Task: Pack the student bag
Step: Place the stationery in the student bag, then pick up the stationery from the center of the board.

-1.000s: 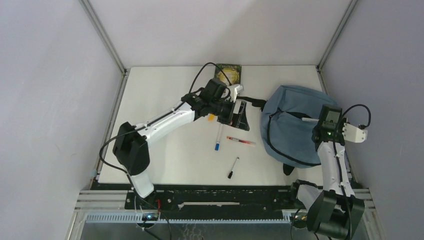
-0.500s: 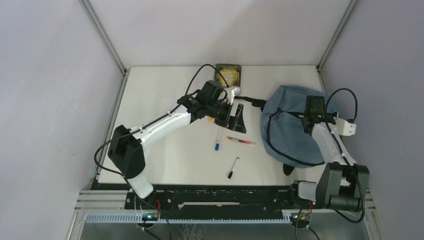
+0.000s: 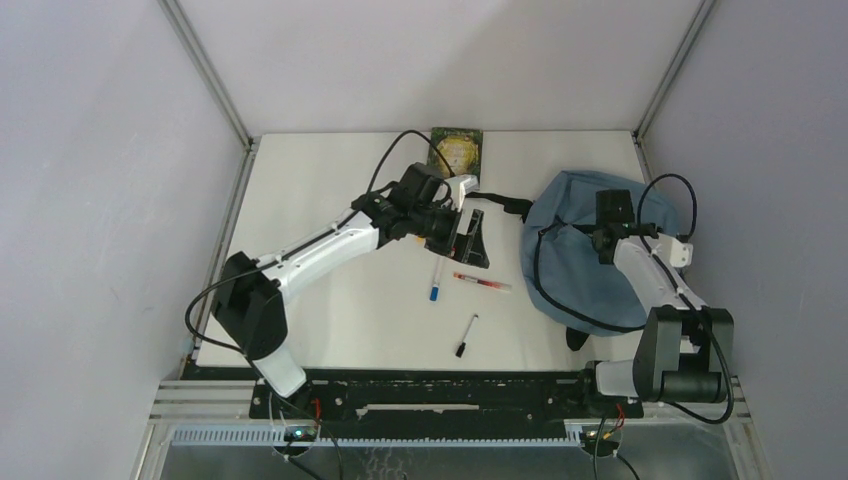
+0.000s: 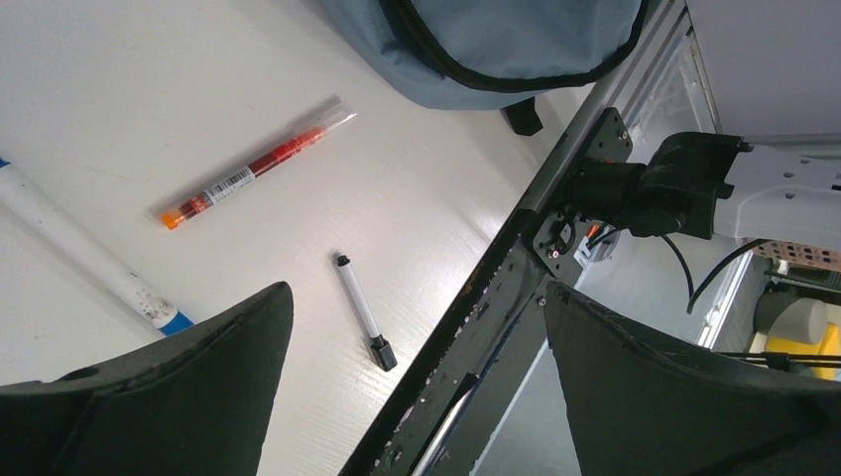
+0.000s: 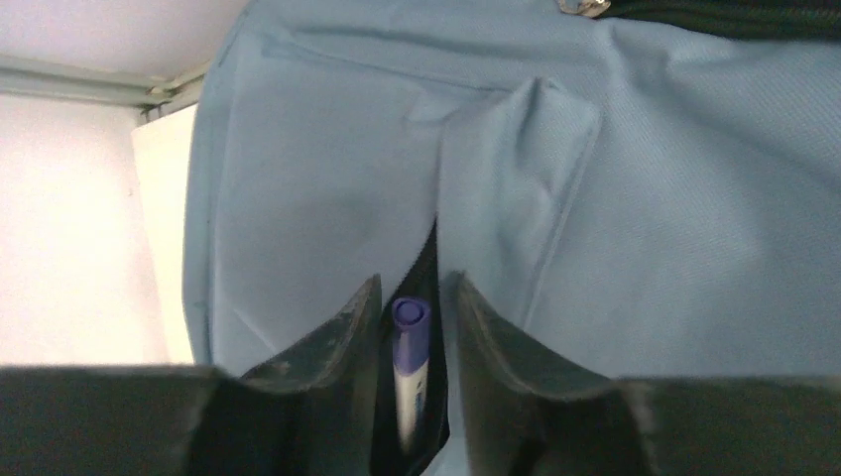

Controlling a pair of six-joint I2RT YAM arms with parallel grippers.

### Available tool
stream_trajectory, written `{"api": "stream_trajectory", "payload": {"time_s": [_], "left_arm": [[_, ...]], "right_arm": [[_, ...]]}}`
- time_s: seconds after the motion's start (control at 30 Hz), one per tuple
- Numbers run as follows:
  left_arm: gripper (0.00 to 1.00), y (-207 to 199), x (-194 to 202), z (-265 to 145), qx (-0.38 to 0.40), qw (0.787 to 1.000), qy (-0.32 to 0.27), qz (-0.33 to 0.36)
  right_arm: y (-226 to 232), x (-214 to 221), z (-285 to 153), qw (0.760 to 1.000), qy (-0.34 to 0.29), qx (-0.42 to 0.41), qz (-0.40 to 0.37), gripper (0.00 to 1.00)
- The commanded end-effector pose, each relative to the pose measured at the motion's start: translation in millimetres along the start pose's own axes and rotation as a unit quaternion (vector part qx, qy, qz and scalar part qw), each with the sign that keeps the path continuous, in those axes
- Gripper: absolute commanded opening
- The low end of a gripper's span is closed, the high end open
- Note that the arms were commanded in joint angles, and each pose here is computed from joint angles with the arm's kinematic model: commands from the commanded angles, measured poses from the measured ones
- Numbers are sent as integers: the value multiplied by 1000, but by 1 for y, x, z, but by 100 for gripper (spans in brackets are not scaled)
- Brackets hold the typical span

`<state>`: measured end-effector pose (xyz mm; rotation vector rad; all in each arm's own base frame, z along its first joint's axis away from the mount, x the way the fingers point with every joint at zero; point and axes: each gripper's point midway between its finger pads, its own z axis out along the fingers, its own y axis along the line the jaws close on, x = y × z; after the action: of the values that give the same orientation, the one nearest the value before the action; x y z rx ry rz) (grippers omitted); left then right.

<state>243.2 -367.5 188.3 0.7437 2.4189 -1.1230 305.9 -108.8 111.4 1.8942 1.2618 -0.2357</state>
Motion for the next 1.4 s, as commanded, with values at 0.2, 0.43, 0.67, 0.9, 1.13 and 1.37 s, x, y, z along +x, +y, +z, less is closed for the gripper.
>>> {"api": "stream_trajectory", "payload": {"time_s": [0.2,0.43,0.67,0.9,1.13,1.37], "left_arm": [[100,-8,-11,-15,8,999,-35,31],[100,-9,-11,-16,9,999,-37,30],[100,6,-21,-31,-39,997,-65,24],[100,64,-14,-65,-125,986,-96,-52],[100,124,-5,-110,-202,952,-166,-159],[100,150,1,-141,-240,926,-210,-201]], "right_arm": [[70,-24,-38,979,94,-163,-82,87],[96,-34,-67,929,144,-297,-169,72],[92,29,-130,793,286,-435,-317,67],[59,57,-200,681,288,-512,-437,72],[-20,124,-266,503,338,-551,-574,77],[-121,164,-226,612,411,-279,-616,76]]}}
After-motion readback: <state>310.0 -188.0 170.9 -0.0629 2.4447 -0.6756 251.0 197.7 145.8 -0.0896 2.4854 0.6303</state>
